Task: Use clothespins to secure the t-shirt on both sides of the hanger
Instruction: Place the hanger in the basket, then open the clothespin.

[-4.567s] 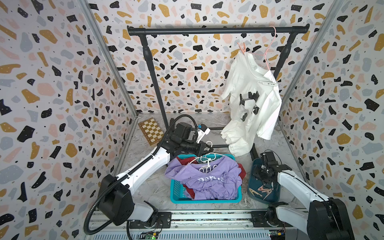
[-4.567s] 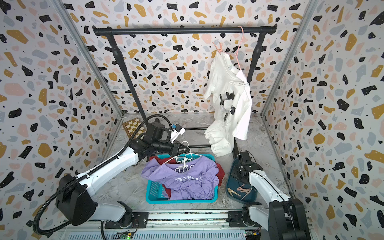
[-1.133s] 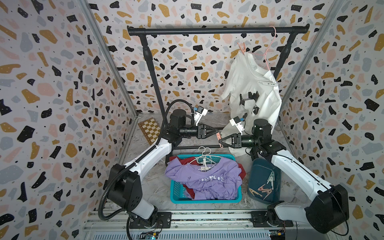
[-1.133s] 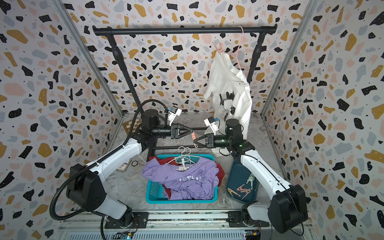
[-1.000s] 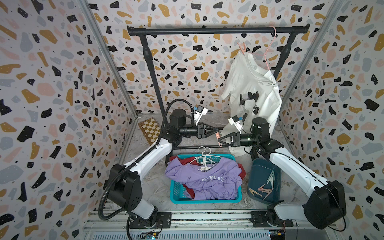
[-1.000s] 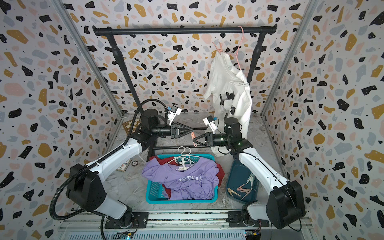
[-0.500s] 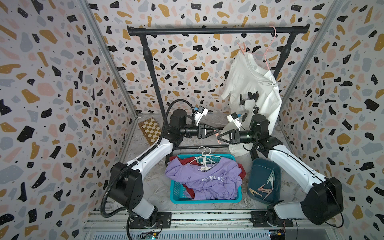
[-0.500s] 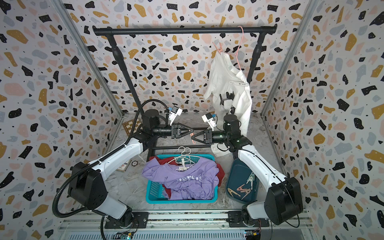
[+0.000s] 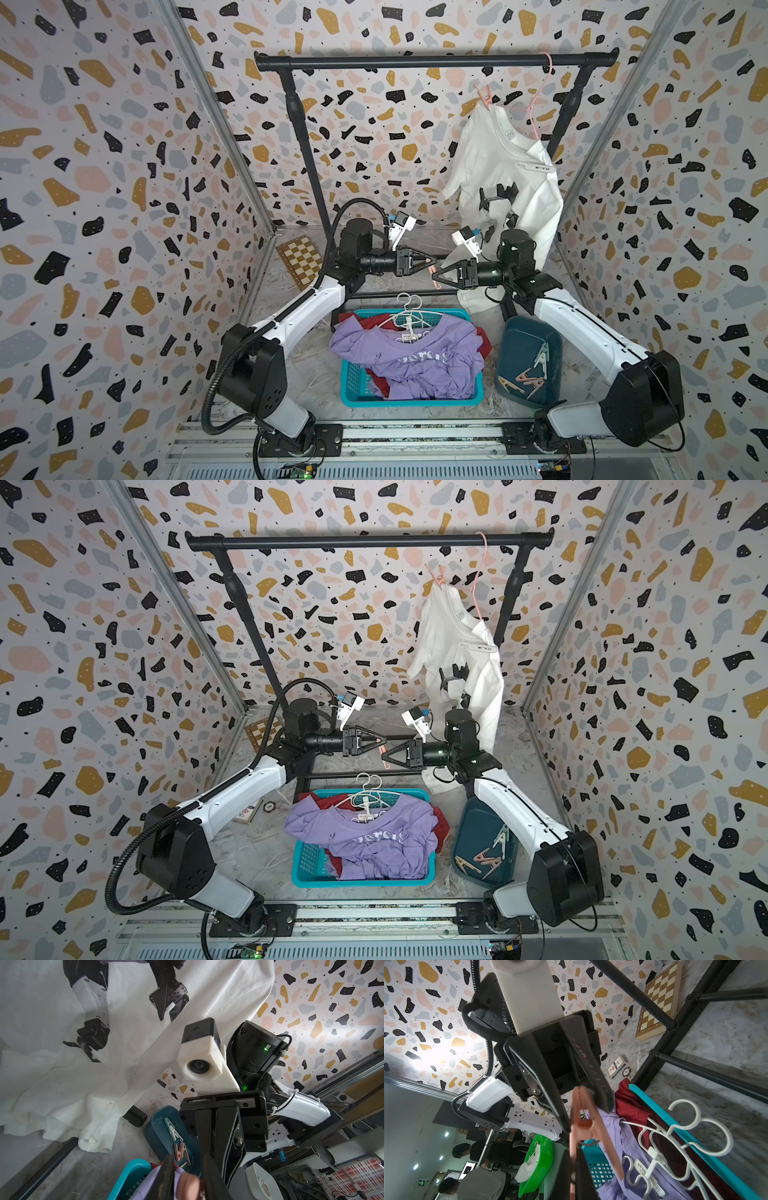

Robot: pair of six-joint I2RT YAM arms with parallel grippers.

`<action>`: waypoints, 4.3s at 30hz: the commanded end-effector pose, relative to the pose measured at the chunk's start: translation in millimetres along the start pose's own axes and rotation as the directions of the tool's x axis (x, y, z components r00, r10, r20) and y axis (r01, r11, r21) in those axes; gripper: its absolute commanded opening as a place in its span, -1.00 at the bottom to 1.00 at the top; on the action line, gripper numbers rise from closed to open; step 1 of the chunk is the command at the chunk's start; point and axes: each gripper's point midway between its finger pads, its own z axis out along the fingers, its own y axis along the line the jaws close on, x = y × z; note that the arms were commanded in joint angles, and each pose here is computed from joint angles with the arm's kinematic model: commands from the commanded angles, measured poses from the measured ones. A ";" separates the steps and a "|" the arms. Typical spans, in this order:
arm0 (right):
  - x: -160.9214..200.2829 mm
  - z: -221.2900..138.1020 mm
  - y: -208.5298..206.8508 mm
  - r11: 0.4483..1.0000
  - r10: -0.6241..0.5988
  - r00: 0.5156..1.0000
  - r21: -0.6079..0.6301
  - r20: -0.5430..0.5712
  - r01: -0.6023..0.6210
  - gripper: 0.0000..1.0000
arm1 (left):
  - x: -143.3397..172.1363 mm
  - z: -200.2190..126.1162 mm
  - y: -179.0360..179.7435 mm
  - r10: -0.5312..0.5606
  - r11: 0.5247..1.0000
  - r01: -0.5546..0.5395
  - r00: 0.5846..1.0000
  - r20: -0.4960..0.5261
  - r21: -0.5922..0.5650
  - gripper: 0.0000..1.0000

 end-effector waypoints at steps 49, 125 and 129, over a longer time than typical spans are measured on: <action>-21.1 -0.1 24.3 0.995 -0.097 0.995 0.005 0.023 0.097 -0.85 | -1.3 1.8 -5.6 0.016 0.998 -0.017 1.000 0.006 0.052 -0.61; -107.2 1.6 58.7 0.988 0.098 0.798 -0.154 0.594 -0.007 0.29 | -82.6 -37.3 -4.3 -0.279 0.947 0.320 0.812 0.512 0.009 -0.80; -107.3 5.7 60.4 0.986 0.102 0.802 -0.164 0.589 -0.005 0.14 | -81.8 -37.9 -3.0 -0.284 0.945 0.327 0.808 0.517 0.009 -0.80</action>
